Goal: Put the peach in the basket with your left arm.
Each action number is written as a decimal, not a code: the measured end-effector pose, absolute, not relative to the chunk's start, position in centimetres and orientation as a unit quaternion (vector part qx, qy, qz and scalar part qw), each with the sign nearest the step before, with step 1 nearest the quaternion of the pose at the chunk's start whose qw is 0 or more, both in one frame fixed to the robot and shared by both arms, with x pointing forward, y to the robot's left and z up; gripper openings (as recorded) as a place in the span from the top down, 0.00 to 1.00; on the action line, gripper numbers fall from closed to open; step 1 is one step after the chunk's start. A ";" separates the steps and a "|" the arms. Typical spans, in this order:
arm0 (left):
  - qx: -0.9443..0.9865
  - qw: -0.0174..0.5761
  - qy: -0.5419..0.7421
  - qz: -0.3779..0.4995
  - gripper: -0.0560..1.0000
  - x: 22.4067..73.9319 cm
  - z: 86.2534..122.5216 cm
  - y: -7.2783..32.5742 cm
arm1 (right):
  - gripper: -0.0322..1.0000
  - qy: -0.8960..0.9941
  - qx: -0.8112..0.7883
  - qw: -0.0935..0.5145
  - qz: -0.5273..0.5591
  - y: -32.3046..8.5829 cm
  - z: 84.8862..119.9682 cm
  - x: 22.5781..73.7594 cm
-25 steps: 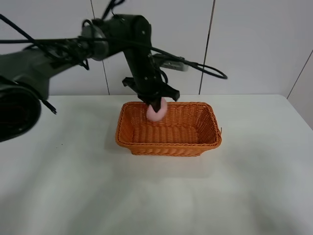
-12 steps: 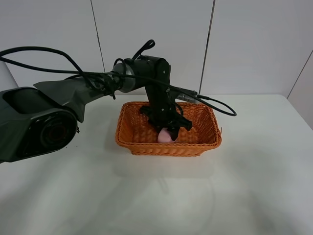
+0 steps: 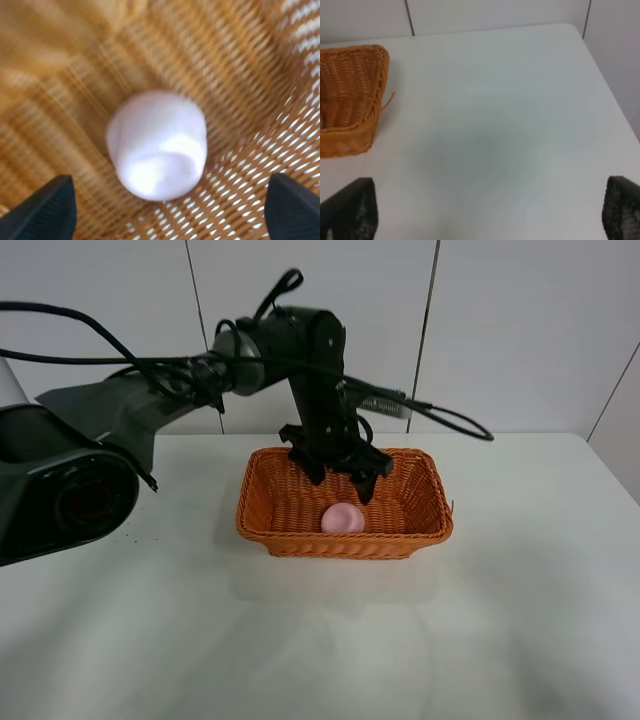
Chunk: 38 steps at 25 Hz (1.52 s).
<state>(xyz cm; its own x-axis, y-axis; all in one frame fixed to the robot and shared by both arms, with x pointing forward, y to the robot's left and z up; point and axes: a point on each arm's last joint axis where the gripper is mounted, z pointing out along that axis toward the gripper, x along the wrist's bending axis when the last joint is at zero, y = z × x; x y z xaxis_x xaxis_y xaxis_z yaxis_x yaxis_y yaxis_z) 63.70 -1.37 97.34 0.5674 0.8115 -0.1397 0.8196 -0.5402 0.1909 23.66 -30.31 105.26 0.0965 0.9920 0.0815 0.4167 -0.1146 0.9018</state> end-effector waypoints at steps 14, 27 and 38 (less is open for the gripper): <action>0.826 0.180 0.532 0.056 0.12 68.2 104.5 7.1 | 0.30 0.551 0.639 0.373 0.385 -30.3 105.3 23.7; 0.724 0.131 0.674 0.071 0.12 73.3 102.3 26.2 | 0.30 0.551 0.639 0.373 0.385 -30.3 105.3 23.7; 0.710 0.125 0.691 0.056 0.14 72.0 102.7 28.2 | 0.30 0.551 0.639 0.373 0.385 -30.3 105.3 23.7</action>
